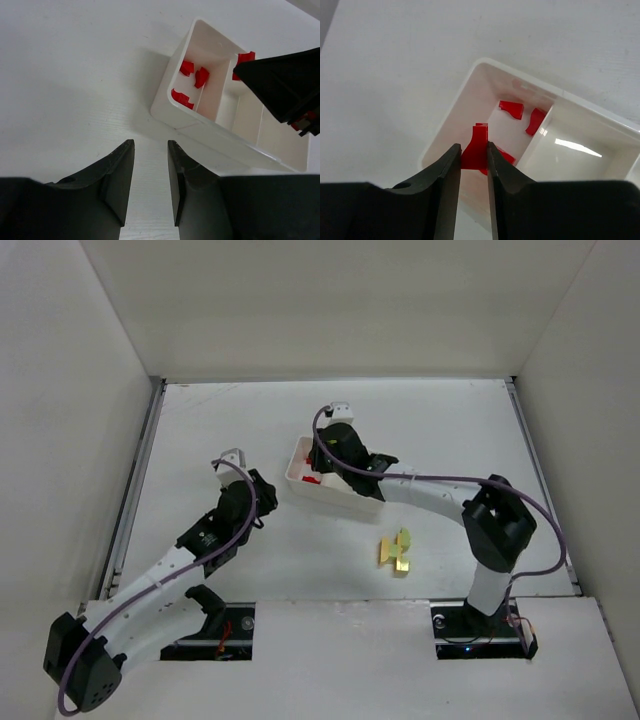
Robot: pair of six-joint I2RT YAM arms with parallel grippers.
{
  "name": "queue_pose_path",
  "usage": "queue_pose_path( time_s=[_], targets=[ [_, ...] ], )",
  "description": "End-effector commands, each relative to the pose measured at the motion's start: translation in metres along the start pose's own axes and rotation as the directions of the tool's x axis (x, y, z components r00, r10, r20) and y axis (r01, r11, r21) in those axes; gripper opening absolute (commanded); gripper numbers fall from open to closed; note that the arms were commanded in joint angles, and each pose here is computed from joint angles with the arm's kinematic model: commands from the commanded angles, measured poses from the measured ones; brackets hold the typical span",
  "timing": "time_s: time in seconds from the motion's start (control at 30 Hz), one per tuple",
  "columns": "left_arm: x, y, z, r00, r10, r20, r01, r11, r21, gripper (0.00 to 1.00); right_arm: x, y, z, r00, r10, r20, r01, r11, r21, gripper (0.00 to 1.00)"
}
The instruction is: Sort the legos into containers by color
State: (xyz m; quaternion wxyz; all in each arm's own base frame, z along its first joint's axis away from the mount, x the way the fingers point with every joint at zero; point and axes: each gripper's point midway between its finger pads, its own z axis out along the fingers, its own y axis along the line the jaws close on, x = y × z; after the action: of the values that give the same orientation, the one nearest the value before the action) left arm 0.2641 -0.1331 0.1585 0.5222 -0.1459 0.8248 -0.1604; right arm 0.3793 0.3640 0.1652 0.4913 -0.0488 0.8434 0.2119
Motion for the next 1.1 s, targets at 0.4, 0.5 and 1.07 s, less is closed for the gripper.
queue_pose_path(
  time_s=[0.4, 0.5, 1.07],
  targets=[
    [0.032, -0.040, 0.003, 0.997, 0.040, -0.073, -0.030, 0.991, 0.128, 0.30, -0.021, -0.052, -0.089, 0.989, 0.071, 0.128, -0.078, 0.996, 0.046, 0.35],
    [0.056, -0.053, -0.007, 0.990, 0.080, -0.113, -0.058, 0.980, 0.189, 0.31, 0.028, -0.104, -0.140, 0.991, 0.093, 0.097, -0.111, 0.974, 0.198, 0.21],
    [0.140, -0.103, -0.047, 0.955, 0.199, -0.220, -0.104, 0.920, 0.379, 0.34, 0.147, -0.177, -0.183, 0.960, 0.206, -0.188, -0.072, 0.834, 0.547, 0.64]
  ],
)
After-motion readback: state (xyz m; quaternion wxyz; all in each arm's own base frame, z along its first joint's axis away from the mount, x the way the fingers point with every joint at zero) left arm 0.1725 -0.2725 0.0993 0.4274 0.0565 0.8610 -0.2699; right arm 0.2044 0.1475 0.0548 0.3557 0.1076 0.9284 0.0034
